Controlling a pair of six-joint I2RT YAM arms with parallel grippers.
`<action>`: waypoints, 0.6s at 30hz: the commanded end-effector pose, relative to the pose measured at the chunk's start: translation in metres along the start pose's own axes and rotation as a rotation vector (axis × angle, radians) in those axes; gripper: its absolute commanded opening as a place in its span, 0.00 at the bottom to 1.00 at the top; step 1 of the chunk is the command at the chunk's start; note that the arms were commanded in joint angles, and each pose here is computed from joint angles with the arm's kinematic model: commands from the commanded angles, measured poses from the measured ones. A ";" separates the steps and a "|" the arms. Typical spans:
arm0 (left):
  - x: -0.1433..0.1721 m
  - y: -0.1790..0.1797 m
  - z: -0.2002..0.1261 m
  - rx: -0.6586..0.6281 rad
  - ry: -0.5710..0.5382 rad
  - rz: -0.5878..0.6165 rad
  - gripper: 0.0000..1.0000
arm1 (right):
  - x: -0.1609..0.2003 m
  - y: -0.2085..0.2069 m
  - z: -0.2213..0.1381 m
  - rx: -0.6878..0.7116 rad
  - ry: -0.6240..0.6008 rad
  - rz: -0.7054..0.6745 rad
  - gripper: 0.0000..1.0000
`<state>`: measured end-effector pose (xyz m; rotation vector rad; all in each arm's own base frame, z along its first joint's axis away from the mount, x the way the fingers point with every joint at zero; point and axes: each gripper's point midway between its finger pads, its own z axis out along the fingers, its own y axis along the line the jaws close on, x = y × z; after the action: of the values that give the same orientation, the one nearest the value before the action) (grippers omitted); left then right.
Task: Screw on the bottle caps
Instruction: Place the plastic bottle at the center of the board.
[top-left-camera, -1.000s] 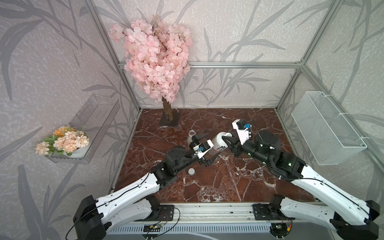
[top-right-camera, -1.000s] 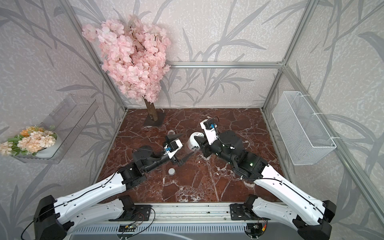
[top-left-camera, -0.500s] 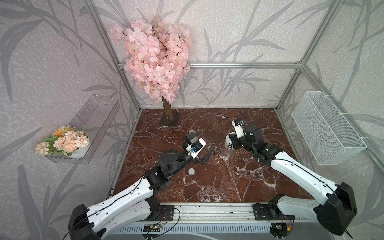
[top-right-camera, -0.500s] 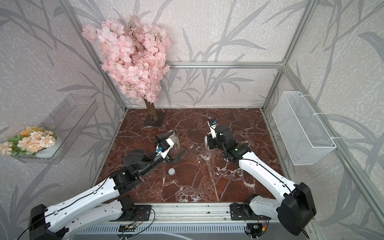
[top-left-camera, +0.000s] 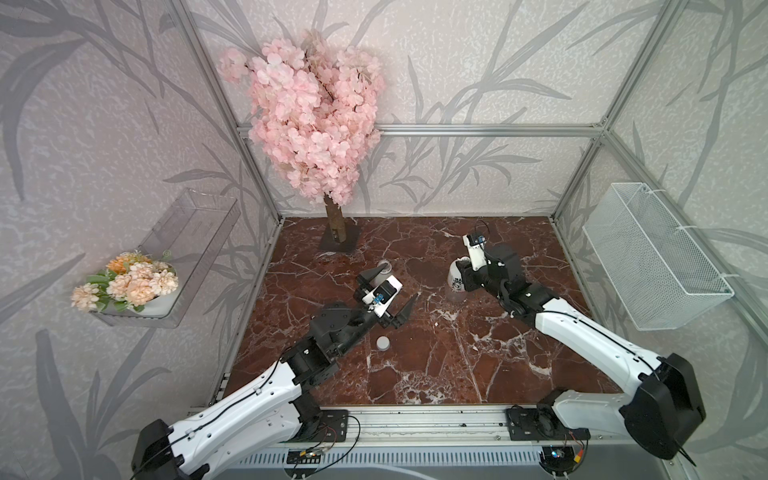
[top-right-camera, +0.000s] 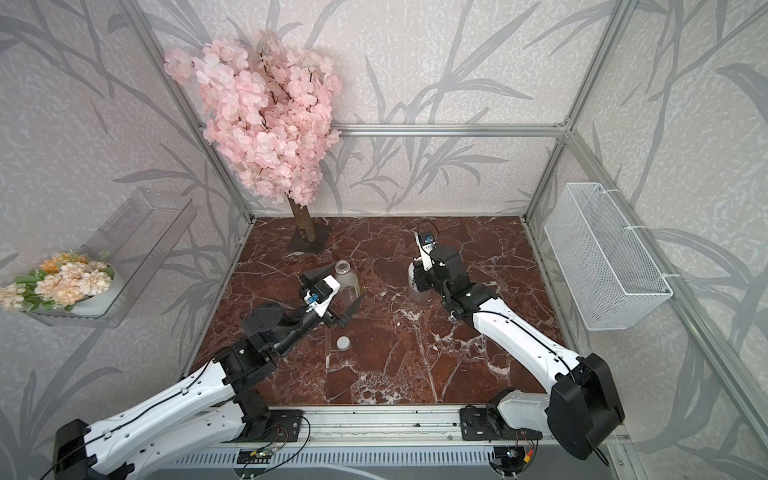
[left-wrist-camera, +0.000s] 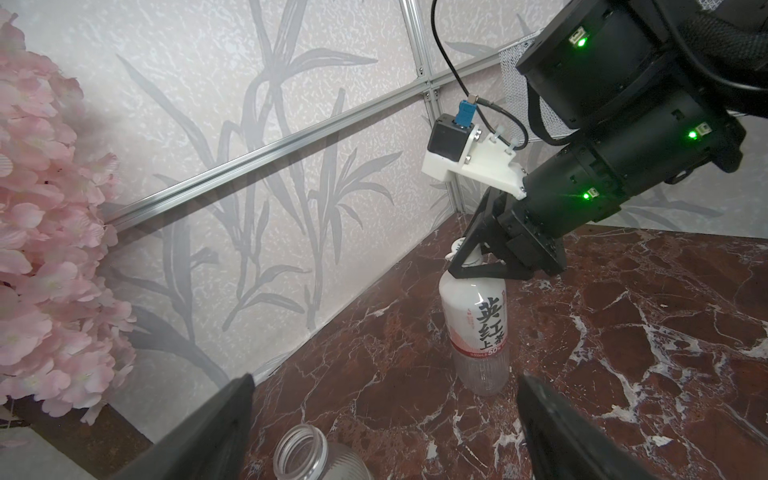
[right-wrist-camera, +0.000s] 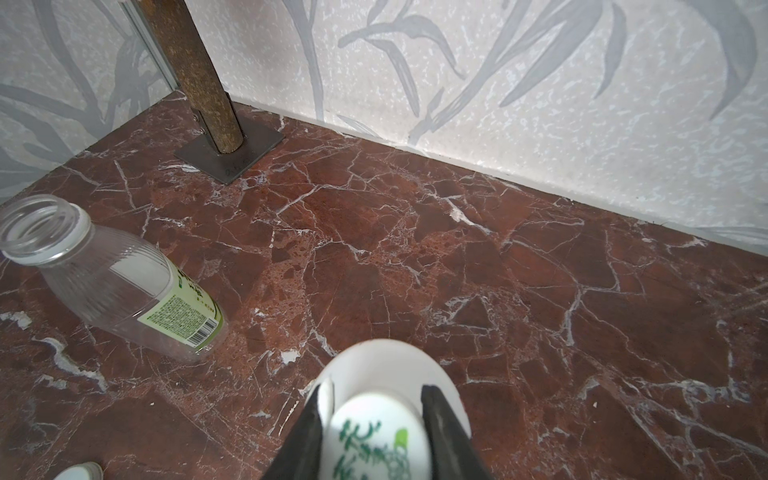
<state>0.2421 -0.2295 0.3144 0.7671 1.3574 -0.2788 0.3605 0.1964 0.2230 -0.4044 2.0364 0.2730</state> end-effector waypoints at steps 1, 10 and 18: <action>-0.002 0.004 -0.002 -0.016 -0.008 -0.013 1.00 | 0.008 -0.004 0.000 0.008 0.026 0.018 0.10; 0.001 0.003 -0.001 -0.010 -0.001 -0.011 1.00 | 0.013 -0.004 0.003 -0.008 0.086 0.052 0.35; 0.004 0.003 0.000 -0.011 0.010 -0.010 1.00 | 0.011 -0.005 0.001 -0.001 0.097 0.061 0.61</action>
<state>0.2439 -0.2276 0.3134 0.7629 1.3642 -0.2722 0.3571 0.1901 0.2036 -0.3740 2.1425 0.2892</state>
